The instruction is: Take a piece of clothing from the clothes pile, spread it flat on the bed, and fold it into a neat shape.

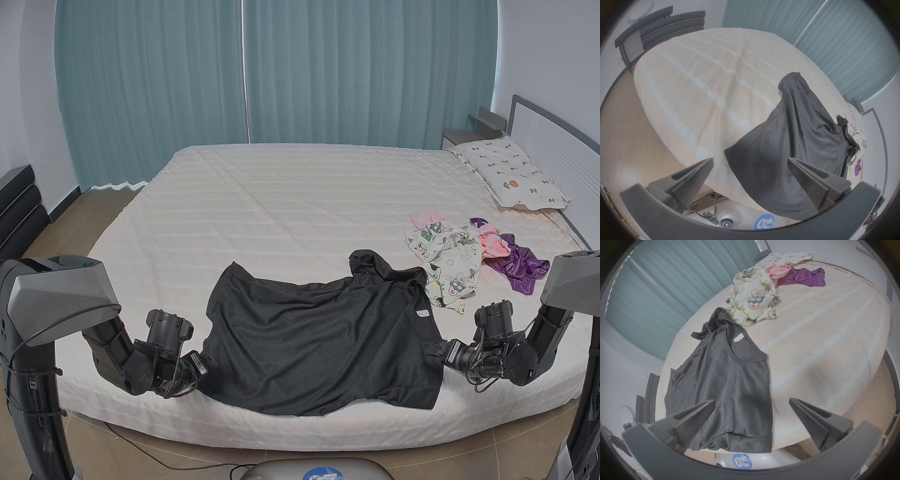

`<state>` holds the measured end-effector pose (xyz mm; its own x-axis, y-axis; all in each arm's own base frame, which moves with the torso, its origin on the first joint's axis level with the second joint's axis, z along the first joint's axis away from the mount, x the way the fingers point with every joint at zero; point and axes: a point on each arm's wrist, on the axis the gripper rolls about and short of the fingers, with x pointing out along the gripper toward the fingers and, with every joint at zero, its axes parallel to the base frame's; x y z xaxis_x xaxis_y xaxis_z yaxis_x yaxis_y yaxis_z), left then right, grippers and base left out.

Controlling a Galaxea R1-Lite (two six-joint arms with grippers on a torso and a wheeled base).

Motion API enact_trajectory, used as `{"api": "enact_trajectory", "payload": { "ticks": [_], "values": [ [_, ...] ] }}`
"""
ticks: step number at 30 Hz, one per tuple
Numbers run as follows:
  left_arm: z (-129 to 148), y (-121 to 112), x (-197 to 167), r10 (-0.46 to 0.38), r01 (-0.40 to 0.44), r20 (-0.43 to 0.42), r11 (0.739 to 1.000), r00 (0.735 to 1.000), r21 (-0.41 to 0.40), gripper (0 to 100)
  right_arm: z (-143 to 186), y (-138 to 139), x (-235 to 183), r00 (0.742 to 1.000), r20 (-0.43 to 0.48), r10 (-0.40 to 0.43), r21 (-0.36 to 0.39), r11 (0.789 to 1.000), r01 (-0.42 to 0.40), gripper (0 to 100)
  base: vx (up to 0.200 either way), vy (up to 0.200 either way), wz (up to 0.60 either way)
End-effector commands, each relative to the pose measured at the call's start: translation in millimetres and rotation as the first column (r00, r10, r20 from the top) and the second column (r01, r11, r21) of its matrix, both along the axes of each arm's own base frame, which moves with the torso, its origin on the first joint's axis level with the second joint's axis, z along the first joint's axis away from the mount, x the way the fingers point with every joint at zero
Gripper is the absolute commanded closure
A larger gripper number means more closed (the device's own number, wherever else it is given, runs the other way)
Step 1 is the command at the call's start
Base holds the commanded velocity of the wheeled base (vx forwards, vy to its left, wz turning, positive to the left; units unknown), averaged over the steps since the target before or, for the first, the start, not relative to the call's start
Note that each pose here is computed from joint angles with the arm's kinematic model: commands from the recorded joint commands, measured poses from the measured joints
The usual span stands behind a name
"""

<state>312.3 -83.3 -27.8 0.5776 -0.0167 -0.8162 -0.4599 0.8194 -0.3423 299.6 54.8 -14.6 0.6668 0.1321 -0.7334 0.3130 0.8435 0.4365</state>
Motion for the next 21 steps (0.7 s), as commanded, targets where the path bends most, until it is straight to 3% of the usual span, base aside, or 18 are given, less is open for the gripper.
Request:
{"api": "enact_trajectory", "payload": {
  "ticks": [1,11,16,21],
  "values": [
    [-13,-3,5,-0.014,0.015,-0.013,0.999,1.000,0.034,100,-3,0,-3,1.000,-0.015,0.007,-0.007,1.000,-0.007,0,0.000,0.000,0.00],
    [-14,2,15,0.038,-0.038,0.012,0.997,0.999,0.065,100,-18,1,-18,0.991,-0.086,0.102,-0.087,0.990,-0.109,0,0.000,0.000,0.00],
    [11,19,21,0.100,-0.103,0.079,0.994,0.992,0.028,100,-22,3,-15,0.990,-0.088,0.106,-0.079,0.990,-0.113,0,0.000,0.000,0.00],
    [28,35,25,0.132,-0.129,0.113,0.991,0.985,-0.029,100,-30,11,1,0.991,-0.012,0.130,-0.055,0.990,-0.130,0,0.000,0.000,0.00]
  ]
}}
